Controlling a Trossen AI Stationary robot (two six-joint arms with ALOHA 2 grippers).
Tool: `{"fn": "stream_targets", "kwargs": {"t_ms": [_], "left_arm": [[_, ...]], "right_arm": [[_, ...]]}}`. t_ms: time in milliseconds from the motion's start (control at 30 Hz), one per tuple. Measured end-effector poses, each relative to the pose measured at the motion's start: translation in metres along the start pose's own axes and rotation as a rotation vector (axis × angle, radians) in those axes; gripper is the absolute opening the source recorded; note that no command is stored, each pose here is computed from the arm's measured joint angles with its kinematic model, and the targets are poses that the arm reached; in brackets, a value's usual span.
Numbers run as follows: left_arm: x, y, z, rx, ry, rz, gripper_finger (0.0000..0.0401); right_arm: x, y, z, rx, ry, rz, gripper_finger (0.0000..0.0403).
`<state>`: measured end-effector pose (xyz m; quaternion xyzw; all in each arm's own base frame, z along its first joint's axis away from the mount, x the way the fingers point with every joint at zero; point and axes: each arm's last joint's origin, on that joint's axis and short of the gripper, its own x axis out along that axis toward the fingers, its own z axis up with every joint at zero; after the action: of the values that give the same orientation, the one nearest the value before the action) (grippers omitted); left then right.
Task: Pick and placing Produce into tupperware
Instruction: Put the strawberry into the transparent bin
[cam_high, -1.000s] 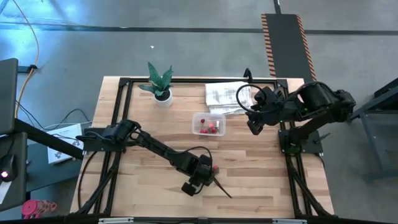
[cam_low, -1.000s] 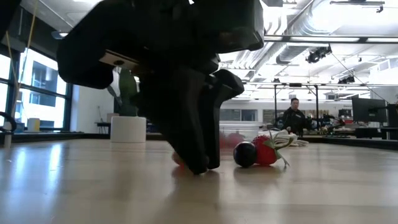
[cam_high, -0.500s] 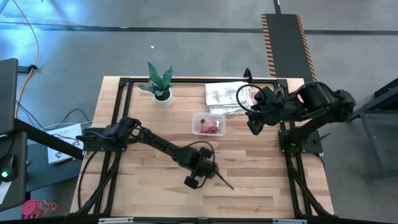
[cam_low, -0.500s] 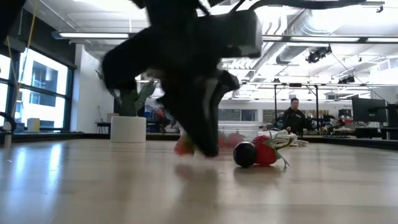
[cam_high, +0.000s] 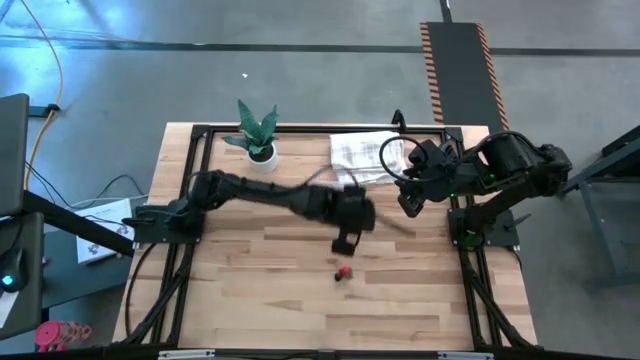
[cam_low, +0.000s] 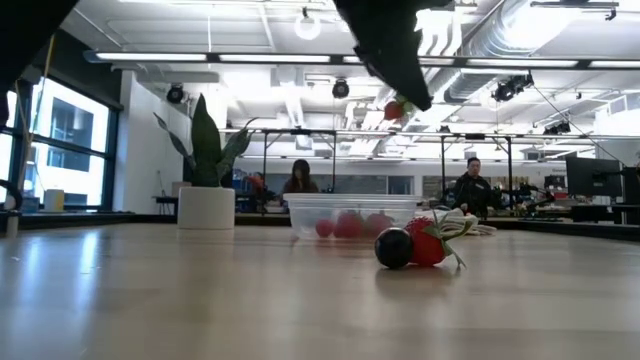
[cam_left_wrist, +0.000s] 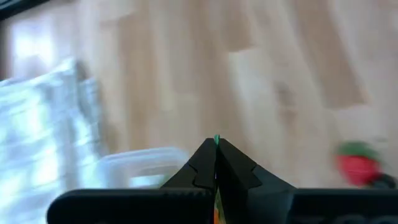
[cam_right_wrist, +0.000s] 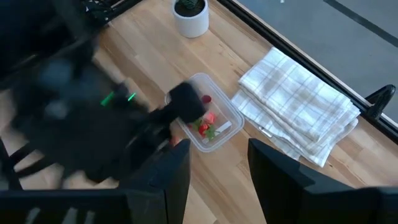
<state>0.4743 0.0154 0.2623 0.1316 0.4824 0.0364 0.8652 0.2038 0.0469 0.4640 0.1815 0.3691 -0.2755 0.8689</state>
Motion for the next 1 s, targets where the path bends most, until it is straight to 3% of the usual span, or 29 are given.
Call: {"fn": "stream_targets", "kwargs": {"t_ms": [133, 267, 600, 1000], "left_arm": [[0.004, 0.041, -0.014, -0.088, 0.064, 0.036, 0.0], [0.016, 0.062, -0.036, -0.141, 0.161, 0.038, 0.0], [0.052, 0.052, -0.076, -0.167, 0.3, 0.002, 0.0], [0.055, 0.05, -0.076, -0.18, 0.269, -0.041, 0.0004]], "right_arm": [[0.0, 0.0, 0.0, -0.02, 0.011, 0.014, 0.0152], [-0.003, 0.0, 0.001, -0.04, 0.005, 0.022, 0.0152], [-0.009, -0.002, 0.004, -0.066, -0.012, 0.039, 0.0152], [-0.009, -0.002, 0.004, -0.075, -0.011, 0.039, 0.0152]]}}
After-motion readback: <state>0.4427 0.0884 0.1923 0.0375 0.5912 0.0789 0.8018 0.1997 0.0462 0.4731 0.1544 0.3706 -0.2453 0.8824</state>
